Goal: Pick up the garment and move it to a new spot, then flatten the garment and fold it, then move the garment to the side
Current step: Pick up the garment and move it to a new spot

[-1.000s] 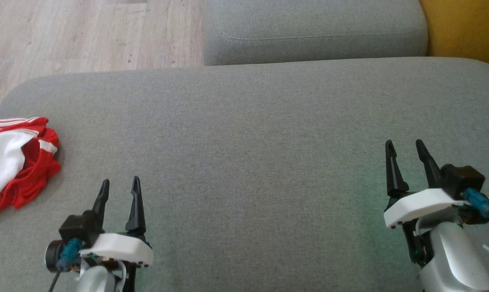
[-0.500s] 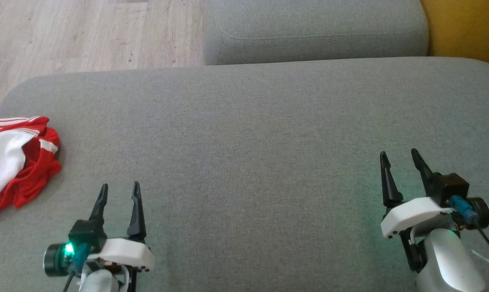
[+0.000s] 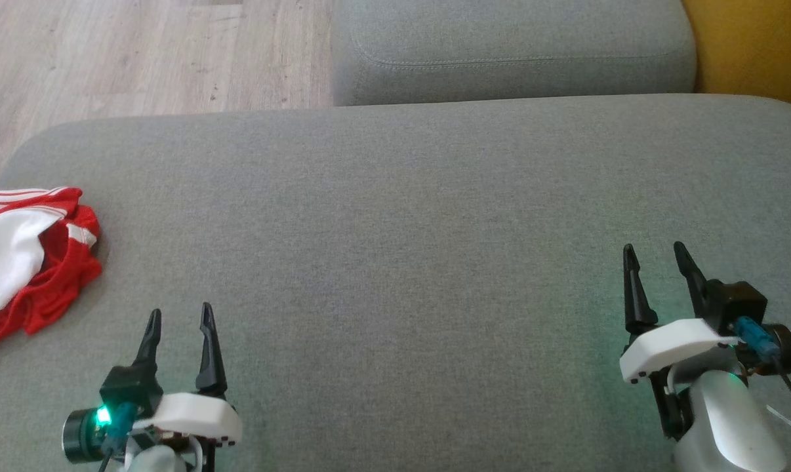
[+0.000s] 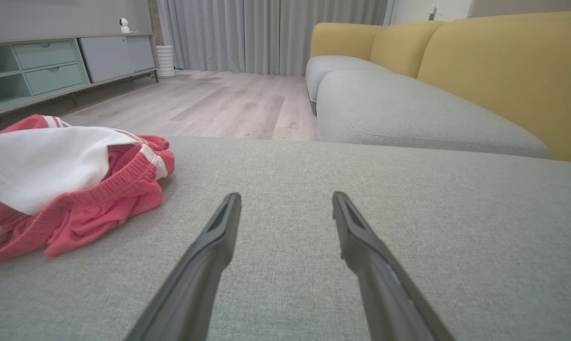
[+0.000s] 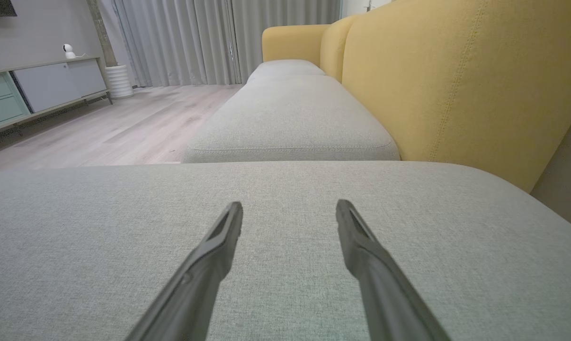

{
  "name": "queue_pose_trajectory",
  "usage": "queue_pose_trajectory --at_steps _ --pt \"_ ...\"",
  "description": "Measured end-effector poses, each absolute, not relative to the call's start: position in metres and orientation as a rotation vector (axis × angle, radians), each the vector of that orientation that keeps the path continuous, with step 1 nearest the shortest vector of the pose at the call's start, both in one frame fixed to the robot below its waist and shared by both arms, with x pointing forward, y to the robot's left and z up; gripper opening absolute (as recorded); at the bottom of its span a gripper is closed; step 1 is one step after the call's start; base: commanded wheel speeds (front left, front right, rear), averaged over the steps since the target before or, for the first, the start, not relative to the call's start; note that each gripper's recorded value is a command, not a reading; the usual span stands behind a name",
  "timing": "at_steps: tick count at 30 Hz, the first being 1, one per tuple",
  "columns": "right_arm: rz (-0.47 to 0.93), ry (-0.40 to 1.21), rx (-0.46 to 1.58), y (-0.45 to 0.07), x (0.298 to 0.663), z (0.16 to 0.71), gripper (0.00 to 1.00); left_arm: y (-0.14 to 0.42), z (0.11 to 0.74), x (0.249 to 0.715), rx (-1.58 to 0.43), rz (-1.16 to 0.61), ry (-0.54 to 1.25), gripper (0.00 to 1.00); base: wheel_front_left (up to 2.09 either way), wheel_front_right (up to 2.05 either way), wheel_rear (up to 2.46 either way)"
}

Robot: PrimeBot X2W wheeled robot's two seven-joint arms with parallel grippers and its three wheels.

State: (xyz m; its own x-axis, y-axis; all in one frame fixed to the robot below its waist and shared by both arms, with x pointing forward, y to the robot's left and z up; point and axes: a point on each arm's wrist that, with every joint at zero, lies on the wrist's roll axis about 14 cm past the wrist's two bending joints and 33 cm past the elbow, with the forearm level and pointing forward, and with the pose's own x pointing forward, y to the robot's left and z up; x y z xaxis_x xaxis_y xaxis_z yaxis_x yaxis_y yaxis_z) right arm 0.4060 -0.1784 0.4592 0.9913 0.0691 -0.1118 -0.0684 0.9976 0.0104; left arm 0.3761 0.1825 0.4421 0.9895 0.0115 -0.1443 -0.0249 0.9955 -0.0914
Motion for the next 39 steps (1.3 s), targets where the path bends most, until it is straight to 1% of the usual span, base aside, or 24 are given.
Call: queue_pose_trajectory --at_steps 6,14,22,23,30,34,39 --pt "0.093 0.113 0.004 -0.17 0.409 0.459 1.0 0.188 0.442 0.373 -0.11 0.038 0.143 1.0 0.0 0.0 0.0" --pt "0.243 0.118 0.003 -0.116 0.42 0.456 1.0 0.219 0.441 0.355 -0.133 0.141 0.139 1.0 0.0 0.0 0.0" --pt "0.481 0.139 0.017 -0.029 0.424 0.449 1.0 0.273 0.442 0.314 -0.145 0.329 0.128 1.0 0.0 0.0 0.0" --pt "0.481 0.139 0.017 -0.029 0.424 0.449 1.0 0.273 0.442 0.314 -0.145 0.329 0.128 1.0 0.0 0.0 0.0" --pt "0.666 0.157 0.029 0.037 0.415 0.445 1.0 0.319 0.433 0.256 -0.158 0.523 0.143 1.0 0.0 0.0 0.0" --pt "0.724 0.16 0.031 0.058 0.41 0.445 1.0 0.335 0.431 0.232 -0.163 0.597 0.145 1.0 0.0 0.0 0.0" --pt "0.745 0.166 0.038 0.066 0.411 0.443 1.0 0.336 0.43 0.231 -0.161 0.602 0.15 1.0 0.0 0.0 0.0"
